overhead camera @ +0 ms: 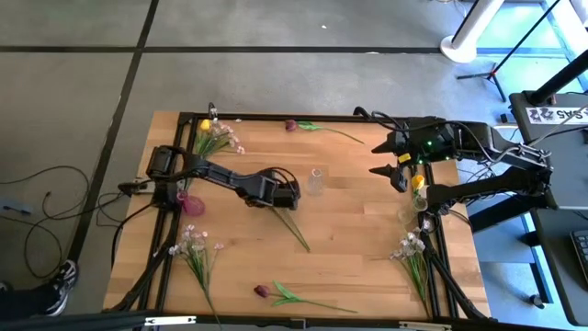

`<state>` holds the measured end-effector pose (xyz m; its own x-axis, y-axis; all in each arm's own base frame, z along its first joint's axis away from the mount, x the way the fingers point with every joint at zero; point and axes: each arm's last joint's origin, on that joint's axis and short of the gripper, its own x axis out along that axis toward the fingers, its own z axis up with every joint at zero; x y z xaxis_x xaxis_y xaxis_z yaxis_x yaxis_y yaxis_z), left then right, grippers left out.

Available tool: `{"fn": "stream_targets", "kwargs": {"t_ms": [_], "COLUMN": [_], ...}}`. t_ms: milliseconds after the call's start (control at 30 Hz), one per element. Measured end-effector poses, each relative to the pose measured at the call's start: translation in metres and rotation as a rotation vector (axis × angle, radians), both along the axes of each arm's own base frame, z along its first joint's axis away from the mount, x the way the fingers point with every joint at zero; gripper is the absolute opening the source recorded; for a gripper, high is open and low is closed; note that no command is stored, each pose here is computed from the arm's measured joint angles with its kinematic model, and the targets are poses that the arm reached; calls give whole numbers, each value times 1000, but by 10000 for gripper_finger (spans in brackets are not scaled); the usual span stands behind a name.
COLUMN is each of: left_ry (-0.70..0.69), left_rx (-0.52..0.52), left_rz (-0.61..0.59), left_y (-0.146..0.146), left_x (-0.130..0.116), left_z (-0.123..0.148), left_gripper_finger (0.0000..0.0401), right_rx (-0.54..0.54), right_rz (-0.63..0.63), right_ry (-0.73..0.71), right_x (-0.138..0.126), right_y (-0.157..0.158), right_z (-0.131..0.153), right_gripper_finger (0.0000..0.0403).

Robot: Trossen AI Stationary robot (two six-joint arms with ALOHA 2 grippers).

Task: Sort flowers into vase by color
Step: Put the bottom yellow tulip into the bottom transparent vase

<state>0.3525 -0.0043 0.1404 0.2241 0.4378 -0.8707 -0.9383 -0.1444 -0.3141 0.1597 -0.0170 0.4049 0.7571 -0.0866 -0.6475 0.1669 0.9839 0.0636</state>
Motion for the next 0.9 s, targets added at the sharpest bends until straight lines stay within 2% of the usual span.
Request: {"fn": "stream_targets", "kwargs": {"t_ms": [167, 367, 433, 567, 600, 733, 900], "left_ry": [6, 18, 19, 31, 29, -44, -230], "left_rx": [-42, -50, -45, -39, -35, 42, 287], "left_rz": [11, 1, 8, 24, 28, 32, -18], "left_y": [12, 8, 10, 15, 16, 18, 11], "left_x": [3, 2, 2, 0, 0, -5, -20], "left_z": [-7, -8, -8, -7, -5, 23, 92], "left_gripper_finger": [135, 123, 98, 18, 11, 5, 2], "right_rx": [-12, -27, -17, -12, -13, -35, -66], "right_rz": [11, 24, 16, 12, 13, 29, 43], "right_ry": [14, 18, 21, 21, 18, -1, -88], "right_x": [-1, -1, -1, -3, -3, -6, -16], "right_y": [0, 0, 0, 0, 0, 1, 2], "right_z": [-1, -1, -1, -1, -1, 2, 23], "right_gripper_finger": [280, 280, 280, 280, 280, 280, 280]}}
